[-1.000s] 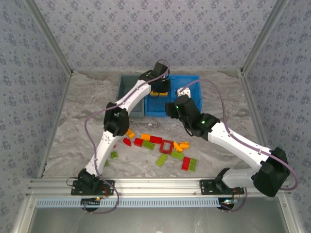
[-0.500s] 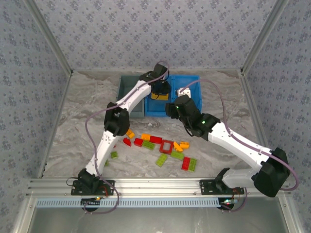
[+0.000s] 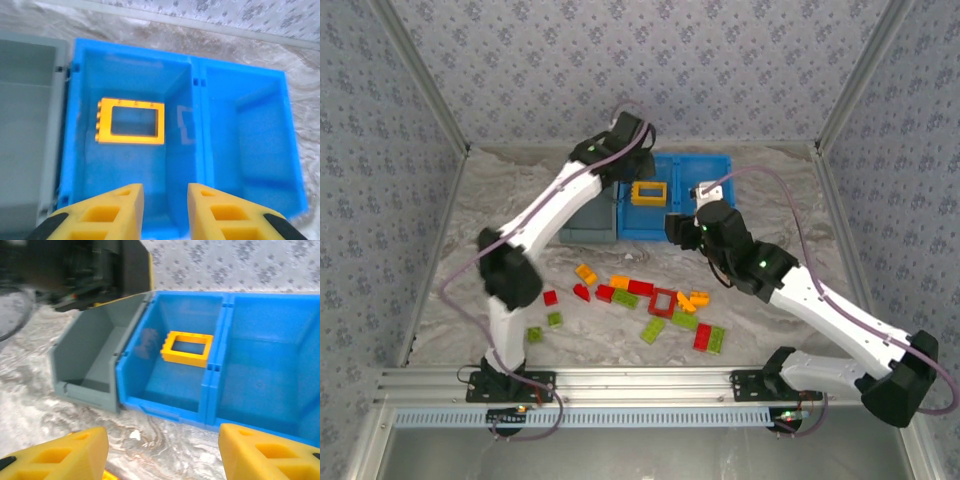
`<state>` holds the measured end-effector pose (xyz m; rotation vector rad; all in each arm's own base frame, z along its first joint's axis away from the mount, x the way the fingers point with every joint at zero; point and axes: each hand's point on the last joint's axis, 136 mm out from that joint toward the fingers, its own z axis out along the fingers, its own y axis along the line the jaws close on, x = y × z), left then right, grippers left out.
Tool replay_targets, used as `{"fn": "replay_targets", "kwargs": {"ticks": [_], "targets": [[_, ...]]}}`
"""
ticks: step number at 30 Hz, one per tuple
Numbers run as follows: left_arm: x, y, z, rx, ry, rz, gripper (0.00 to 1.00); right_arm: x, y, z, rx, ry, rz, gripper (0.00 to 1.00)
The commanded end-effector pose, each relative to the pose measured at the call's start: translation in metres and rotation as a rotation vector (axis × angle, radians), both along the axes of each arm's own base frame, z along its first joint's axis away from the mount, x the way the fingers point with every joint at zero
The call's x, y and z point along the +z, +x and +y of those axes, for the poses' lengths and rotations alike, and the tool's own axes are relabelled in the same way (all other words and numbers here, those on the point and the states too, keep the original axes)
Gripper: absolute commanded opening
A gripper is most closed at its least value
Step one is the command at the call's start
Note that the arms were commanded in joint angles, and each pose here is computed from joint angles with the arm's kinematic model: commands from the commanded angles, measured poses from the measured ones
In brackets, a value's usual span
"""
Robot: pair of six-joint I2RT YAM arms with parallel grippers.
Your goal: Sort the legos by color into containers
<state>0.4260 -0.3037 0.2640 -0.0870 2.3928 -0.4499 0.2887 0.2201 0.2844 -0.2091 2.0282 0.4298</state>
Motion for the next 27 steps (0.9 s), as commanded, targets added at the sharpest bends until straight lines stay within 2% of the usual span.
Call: {"fn": "replay_targets", "kwargs": {"ticks": [1,7,10,12,15,20,27], "targets": [[-0.009,-0.064,0.062,0.162,0.011,0.055,0.29,-0.009,-0.027,0.019,0.16,-0.022,0.008,0.63],[-0.081,-0.185,0.162,0.255,0.129,0.26,0.3,-0.042,-0.067,0.058,0.311,-0.05,0.051,0.64],[-0.123,-0.238,0.192,0.28,0.15,0.387,0.42,-0.059,-0.078,0.073,0.346,-0.044,0.082,0.64],[-0.149,-0.261,0.201,0.274,0.136,0.44,0.43,-0.067,-0.087,0.087,0.382,-0.028,0.102,0.65],[-0.173,-0.273,0.202,0.238,0.131,0.476,0.48,-0.078,-0.103,0.11,0.446,-0.012,0.138,0.65],[-0.197,-0.27,0.194,0.191,0.169,0.512,0.52,-0.091,-0.131,0.143,0.527,0.018,0.167,0.65],[-0.222,-0.273,0.201,0.199,0.226,0.58,0.57,-0.104,-0.143,0.153,0.524,0.015,0.193,0.65]]}}
